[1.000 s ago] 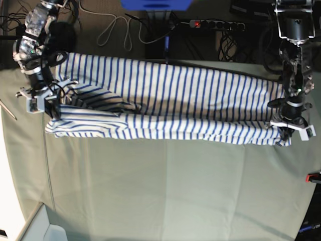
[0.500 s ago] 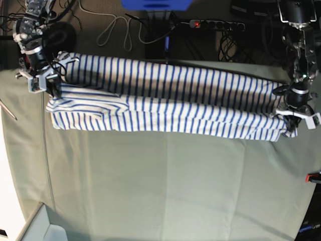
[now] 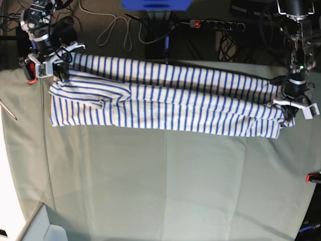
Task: Layout the t-shirt on the table in an organized manner, then fold the t-shirt properly
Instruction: 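Hold the folded strip ends with both grippers and adjust the grip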
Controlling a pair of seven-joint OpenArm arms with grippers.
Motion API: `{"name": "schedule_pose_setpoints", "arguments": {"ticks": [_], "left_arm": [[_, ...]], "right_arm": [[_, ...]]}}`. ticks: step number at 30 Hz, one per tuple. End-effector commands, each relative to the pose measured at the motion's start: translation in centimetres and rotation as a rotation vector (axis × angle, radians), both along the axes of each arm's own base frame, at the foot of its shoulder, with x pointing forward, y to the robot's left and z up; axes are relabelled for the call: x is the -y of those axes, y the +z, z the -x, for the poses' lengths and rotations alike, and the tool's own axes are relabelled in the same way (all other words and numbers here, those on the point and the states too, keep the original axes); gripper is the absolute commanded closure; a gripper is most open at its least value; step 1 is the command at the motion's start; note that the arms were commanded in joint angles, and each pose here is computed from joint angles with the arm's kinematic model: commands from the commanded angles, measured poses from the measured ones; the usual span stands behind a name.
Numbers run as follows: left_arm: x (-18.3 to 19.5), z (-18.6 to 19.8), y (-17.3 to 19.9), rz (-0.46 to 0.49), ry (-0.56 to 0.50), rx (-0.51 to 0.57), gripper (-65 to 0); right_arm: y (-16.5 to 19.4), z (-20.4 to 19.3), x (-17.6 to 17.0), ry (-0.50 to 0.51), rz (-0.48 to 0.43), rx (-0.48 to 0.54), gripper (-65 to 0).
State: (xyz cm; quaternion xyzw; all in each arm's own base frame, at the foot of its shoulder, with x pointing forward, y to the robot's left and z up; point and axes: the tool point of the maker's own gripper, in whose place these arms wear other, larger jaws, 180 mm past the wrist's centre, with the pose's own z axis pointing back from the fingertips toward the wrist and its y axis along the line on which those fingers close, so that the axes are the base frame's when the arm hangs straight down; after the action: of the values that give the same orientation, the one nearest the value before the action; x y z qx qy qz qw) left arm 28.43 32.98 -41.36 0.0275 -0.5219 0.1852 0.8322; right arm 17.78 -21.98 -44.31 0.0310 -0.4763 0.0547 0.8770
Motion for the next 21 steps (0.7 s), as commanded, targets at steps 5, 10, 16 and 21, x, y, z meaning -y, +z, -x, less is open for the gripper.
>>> {"name": "schedule_pose_setpoints", "arguments": {"ticks": [5, 10, 16, 21], "left_arm": [[-2.4, 0.3, 1.6, -0.038, 0.045, 0.040, -0.1], [-2.7, 1.5, -0.7, -0.014, 0.072, -0.016, -0.5], [-2.4, 2.1, -1.7, -0.002, 0.078, -0.039, -9.3], [-2.6, 2.6, -1.8, -0.003, 0.084, -0.044, -38.1]], "right_arm": [[0.4, 0.9, 0.2, -0.013, -0.034, 0.058, 0.0], [-0.5, 1.2, 0.1, -0.023, -0.051, 0.036, 0.0], [-0.4, 1.0, 0.1, -0.021, -0.048, 0.042, 0.0], [-0.4, 1.0, 0.1, -0.021, -0.048, 0.042, 0.0]]}}
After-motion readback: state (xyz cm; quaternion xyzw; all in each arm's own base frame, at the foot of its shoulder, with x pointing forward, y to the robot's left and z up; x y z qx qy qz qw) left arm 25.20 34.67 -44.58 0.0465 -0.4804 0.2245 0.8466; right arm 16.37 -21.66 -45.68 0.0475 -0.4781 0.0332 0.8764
